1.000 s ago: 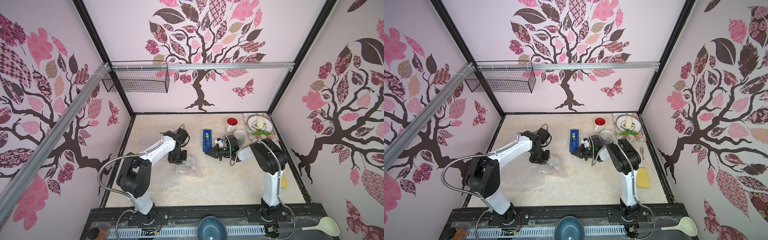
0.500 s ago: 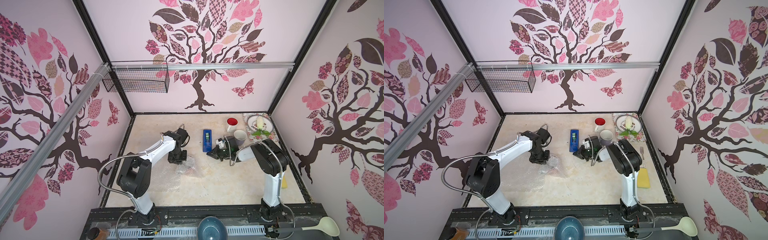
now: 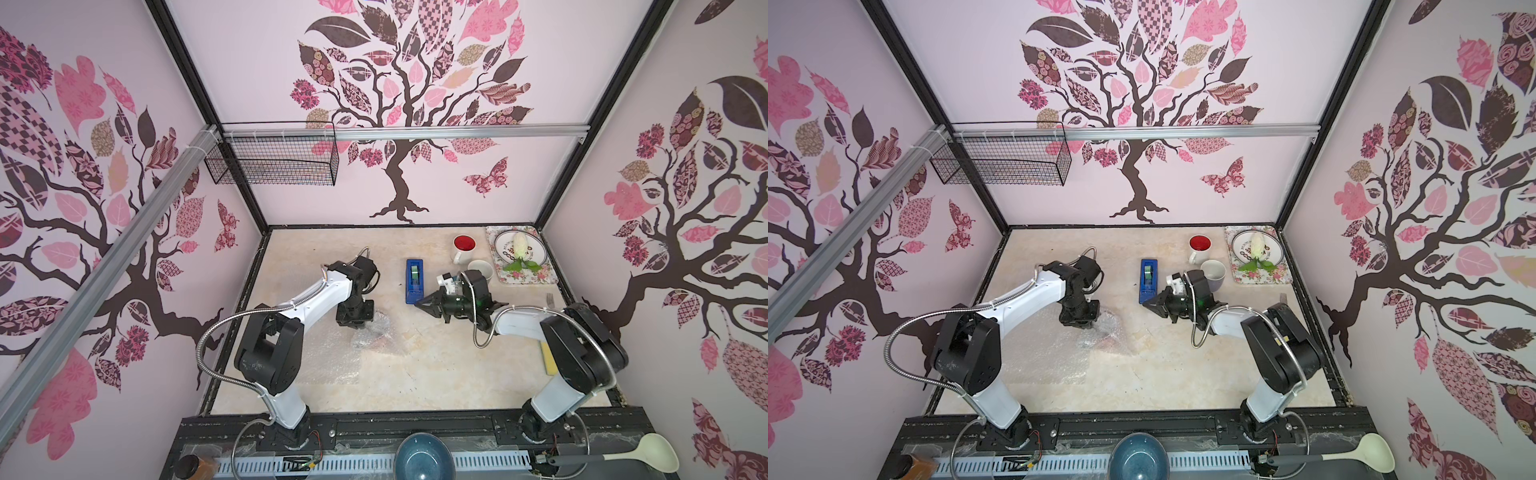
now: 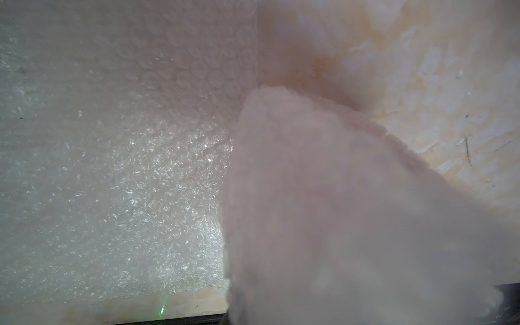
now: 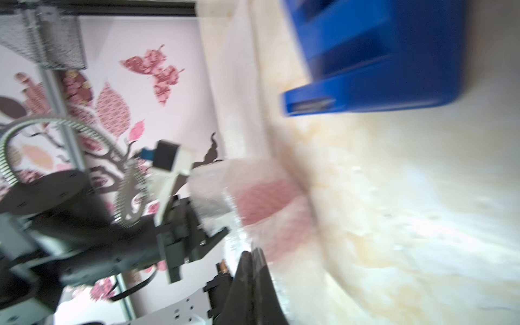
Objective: Wrap mugs in bubble wrap
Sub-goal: Tear off the tape using the Tape Cutter, then stick the tape on the bubble wrap.
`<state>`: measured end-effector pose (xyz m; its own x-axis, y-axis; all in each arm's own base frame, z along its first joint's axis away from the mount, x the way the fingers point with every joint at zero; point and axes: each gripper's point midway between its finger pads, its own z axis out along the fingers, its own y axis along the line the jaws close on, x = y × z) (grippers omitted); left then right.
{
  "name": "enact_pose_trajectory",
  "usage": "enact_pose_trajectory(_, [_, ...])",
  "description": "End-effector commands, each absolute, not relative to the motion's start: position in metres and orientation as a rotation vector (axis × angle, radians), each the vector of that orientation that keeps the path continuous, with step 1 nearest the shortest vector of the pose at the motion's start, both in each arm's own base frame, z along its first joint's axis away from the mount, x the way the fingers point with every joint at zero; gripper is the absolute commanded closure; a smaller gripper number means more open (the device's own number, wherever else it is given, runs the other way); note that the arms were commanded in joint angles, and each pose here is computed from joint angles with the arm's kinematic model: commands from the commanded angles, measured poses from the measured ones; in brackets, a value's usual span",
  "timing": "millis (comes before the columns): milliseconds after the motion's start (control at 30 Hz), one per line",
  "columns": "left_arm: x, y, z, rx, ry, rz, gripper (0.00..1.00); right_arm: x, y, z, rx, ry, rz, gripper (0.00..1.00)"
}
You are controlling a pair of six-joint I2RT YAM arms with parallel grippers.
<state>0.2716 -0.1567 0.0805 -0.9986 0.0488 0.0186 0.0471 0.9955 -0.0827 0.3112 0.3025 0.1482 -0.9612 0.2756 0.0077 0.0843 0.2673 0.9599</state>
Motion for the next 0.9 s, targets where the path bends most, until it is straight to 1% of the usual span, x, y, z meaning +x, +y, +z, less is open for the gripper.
enact_pose_trajectory(0, [0.279, -0.169, 0.076, -0.083, -3.121, 0.166, 1.00, 0.294, 0.337, 0.195, 0.366, 2.300, 2.010, 1.00])
enact_pose_trajectory(67, [0.279, -0.170, 0.076, -0.089, -3.120, 0.168, 1.00, 0.289, 0.350, 0.203, 0.362, 2.266, 2.064, 1.00])
enact_pose_trajectory(200, [0.278, -0.169, 0.075, -0.090, -3.115, 0.164, 1.00, 0.283, 0.362, 0.196, 0.399, 2.259, 2.071, 1.00])
enact_pose_trajectory(333, [0.277, -0.169, 0.076, -0.092, -3.112, 0.167, 1.00, 0.276, 0.379, 0.198, 0.398, 2.221, 2.142, 1.00])
enact_pose_trajectory(633, [0.277, -0.170, 0.078, -0.091, -3.114, 0.179, 1.00, 0.262, 0.396, 0.174, 0.426, 2.296, 2.114, 1.00])
enact_pose_trajectory(867, [0.276, -0.172, 0.081, -0.090, -3.110, 0.199, 1.00, 0.252, 0.399, 0.141, 0.470, 2.390, 2.034, 1.00])
